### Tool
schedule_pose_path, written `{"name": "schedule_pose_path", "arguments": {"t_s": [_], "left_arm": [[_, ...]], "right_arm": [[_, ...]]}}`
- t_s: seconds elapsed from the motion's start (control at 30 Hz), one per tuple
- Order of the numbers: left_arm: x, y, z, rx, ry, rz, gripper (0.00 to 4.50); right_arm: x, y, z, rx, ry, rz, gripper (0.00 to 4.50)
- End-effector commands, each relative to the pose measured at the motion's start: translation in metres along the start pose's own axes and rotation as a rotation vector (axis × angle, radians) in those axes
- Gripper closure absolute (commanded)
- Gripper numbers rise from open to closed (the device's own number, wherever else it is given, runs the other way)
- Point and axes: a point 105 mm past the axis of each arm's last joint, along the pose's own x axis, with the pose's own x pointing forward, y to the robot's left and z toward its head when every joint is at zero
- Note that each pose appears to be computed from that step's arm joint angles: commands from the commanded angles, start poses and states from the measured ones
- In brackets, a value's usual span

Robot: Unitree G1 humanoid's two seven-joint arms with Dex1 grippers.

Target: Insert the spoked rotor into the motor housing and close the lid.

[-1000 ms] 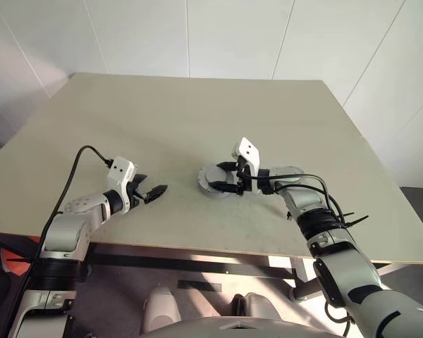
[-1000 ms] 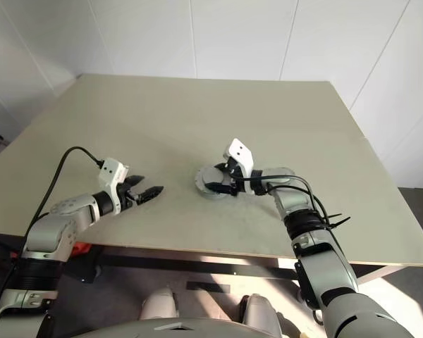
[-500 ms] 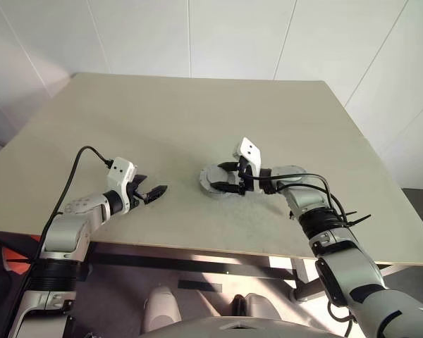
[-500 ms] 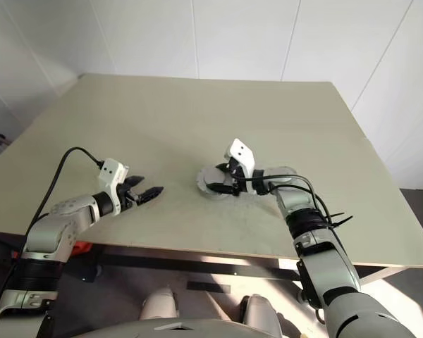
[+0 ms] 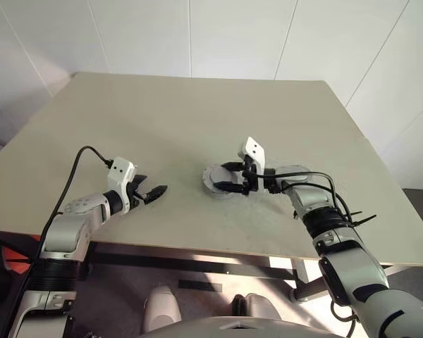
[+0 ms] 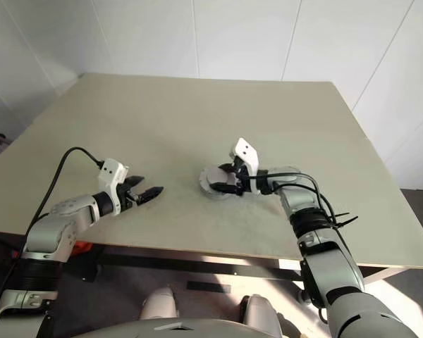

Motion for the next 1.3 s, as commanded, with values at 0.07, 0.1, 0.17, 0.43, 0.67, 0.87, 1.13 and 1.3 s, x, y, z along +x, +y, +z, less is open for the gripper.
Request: {"name": "schedule_pose_path", "arguments": {"t_s": [0.07,0.1,0.17,0.43,0.67,0.87,1.13,1.3], "left_arm": [[0.0,-0.003,0.013,0.036,-0.033,-0.006,0.0],[0.0,-0.003,0.013,0.037,-0.034,-0.006,0.0],[-0.001,-0.002,0.014,0.037,-0.035,-0.005,0.0],[-0.001,-0.002,0.014,0.038,-0.037,-0.003,0.0],[-0.001,-0.002,0.013,0.038,-0.036,-0.004,0.0],[-0.001,-0.002,0.013,0.038,-0.035,-0.004,0.0],[-0.001,-0.002,0.014,0.038,-0.035,-0.004,0.0],[-0.001,-0.002,0.013,0.039,-0.034,-0.006,0.0]], "right_arm": [[-0.006,-0.012,-0.015,-0.051,0.109,-0.068,1.33],[-0.007,-0.013,-0.021,-0.07,0.142,-0.078,1.33],[-0.009,-0.018,-0.032,-0.102,0.205,-0.107,1.33],[-0.012,-0.017,-0.034,-0.129,0.219,-0.07,1.33],[-0.008,-0.012,-0.019,-0.067,0.135,-0.03,1.33],[-0.005,-0.011,-0.008,-0.016,0.077,-0.023,1.33],[-0.005,-0.005,0.022,0.056,-0.054,0.022,1.33],[-0.008,-0.002,0.026,0.055,-0.061,0.031,1.33]]}}
